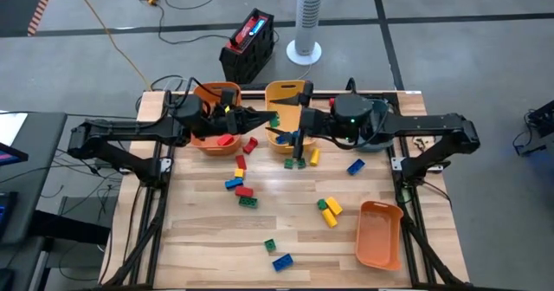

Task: Sort blocks
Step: Put the green game piece into the blue bin

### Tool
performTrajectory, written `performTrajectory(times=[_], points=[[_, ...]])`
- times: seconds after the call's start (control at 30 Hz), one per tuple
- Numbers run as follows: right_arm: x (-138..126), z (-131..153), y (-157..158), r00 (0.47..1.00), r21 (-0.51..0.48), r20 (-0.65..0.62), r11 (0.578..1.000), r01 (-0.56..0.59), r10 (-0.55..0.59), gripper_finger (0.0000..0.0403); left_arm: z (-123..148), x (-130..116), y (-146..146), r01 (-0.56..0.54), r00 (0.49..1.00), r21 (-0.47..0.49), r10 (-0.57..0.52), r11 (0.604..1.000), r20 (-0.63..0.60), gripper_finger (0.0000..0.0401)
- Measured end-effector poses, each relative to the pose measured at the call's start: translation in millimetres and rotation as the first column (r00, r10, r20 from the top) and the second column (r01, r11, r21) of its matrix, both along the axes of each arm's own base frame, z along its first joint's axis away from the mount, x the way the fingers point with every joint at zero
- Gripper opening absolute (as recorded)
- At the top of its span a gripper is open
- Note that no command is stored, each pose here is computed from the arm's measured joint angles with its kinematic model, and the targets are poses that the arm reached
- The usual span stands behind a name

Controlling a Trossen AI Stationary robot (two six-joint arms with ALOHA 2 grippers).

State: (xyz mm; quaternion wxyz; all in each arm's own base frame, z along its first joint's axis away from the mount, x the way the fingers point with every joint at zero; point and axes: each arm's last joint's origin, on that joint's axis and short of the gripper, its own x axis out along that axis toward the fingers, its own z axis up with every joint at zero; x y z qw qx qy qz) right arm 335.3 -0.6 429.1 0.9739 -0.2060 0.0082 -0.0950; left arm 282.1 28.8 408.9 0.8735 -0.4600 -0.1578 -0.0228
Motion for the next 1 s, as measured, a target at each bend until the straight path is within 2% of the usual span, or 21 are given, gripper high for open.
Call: performTrajectory(times=[0.2,0.47,0.53,0.77,1.0], points=[[2,-3,-1,1.0,0.015,-0.016,1.0,-0.026,0.026,0.0262,0,0,-1,0.003,1.0,0.002,-0.003,1.0,-0.005,0.0143],[2,-4,-1,0.999,-0.005,-0.03,0.999,-0.045,0.045,0.0149,-2,1,-1,-0.004,1.0,-0.01,0.004,1.0,-0.019,0.0143],[2,-5,-1,0.998,-0.013,-0.045,0.999,-0.045,0.044,0.0132,-3,1,0,-0.014,0.999,-0.012,0.014,1.0,-0.038,0.0144],[2,-11,-1,0.995,0.009,-0.089,0.999,-0.044,0.045,0.0136,-10,2,3,-0.049,0.992,0.015,0.051,0.999,-0.116,0.0161],[2,-12,-1,0.994,0.038,-0.098,0.998,-0.041,0.044,0.0138,-12,2,4,-0.075,0.987,0.066,0.083,0.995,-0.139,0.0233]])
